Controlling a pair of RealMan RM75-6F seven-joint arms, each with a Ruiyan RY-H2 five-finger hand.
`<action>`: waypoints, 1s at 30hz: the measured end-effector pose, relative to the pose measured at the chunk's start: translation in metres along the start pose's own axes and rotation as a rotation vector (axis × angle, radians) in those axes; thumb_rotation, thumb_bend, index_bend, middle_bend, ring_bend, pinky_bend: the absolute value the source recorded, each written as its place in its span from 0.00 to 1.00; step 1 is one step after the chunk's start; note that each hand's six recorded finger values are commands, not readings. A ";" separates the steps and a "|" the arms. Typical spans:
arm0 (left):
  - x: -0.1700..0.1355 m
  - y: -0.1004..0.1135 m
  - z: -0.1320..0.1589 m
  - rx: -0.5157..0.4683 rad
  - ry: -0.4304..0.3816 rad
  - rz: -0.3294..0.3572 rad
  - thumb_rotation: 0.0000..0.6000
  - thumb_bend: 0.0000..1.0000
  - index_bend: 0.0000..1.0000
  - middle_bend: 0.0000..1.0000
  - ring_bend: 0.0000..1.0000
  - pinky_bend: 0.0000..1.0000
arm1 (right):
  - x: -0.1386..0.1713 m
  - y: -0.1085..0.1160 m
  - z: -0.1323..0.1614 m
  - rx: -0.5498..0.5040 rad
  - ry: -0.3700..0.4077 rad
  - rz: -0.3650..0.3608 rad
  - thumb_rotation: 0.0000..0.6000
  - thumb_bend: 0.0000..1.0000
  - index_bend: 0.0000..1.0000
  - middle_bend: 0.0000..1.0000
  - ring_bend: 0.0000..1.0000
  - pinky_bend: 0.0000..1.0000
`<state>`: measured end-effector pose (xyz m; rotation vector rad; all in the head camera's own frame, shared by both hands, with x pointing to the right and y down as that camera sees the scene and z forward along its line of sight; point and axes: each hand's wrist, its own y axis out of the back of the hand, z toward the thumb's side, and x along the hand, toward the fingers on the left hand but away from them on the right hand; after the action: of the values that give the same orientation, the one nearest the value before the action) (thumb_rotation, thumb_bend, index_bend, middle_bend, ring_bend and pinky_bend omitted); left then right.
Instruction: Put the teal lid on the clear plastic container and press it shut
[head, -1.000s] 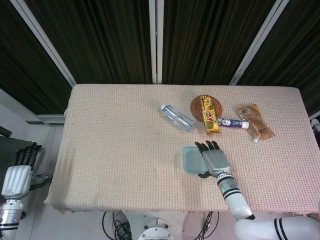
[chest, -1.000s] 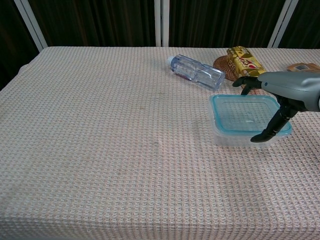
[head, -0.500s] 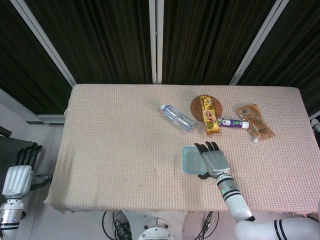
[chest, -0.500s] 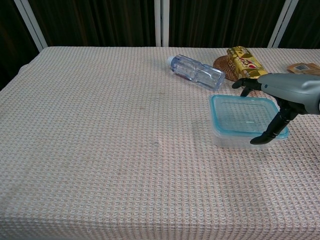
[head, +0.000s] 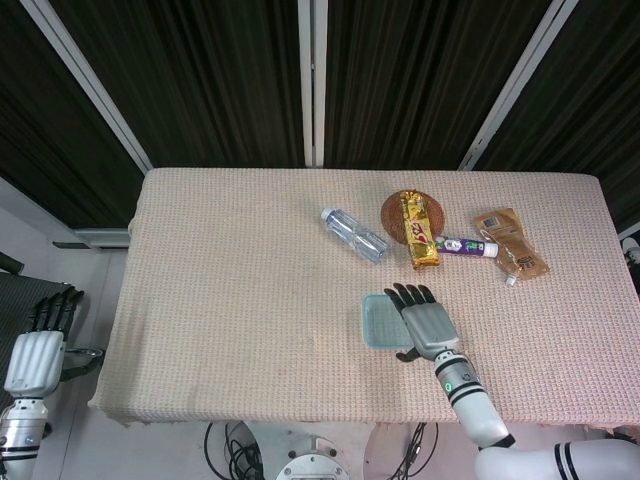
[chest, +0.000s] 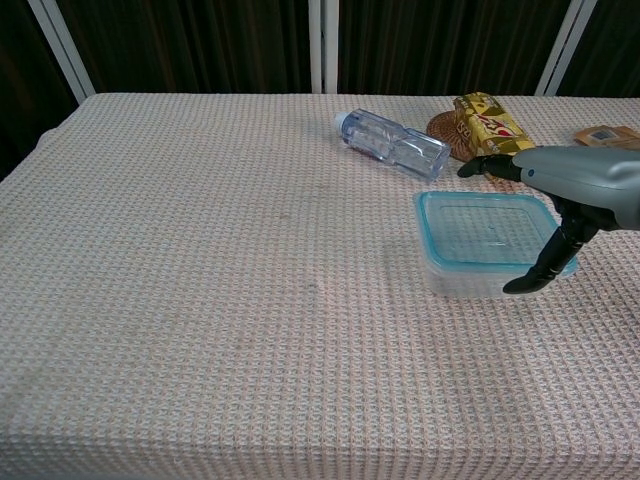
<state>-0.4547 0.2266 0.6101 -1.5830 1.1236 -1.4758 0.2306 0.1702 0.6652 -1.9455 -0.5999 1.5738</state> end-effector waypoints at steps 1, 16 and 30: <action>0.000 0.001 0.000 0.001 0.000 0.002 1.00 0.00 0.03 0.00 0.00 0.07 | 0.002 0.001 0.000 0.005 0.009 -0.007 1.00 0.00 0.00 0.07 0.00 0.00; -0.003 0.007 0.008 0.010 -0.008 0.017 1.00 0.00 0.04 0.00 0.00 0.07 | 0.063 -0.006 -0.031 -0.026 0.146 -0.124 1.00 0.00 0.00 0.30 0.00 0.00; -0.006 0.006 0.010 0.011 -0.004 0.015 1.00 0.00 0.03 0.00 0.00 0.07 | 0.060 -0.034 -0.051 0.006 0.124 -0.082 1.00 0.00 0.00 0.33 0.00 0.00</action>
<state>-0.4458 0.2287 0.6008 -1.5659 1.1207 -1.4667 0.2929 0.2275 0.6527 -1.9713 -0.6143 1.3929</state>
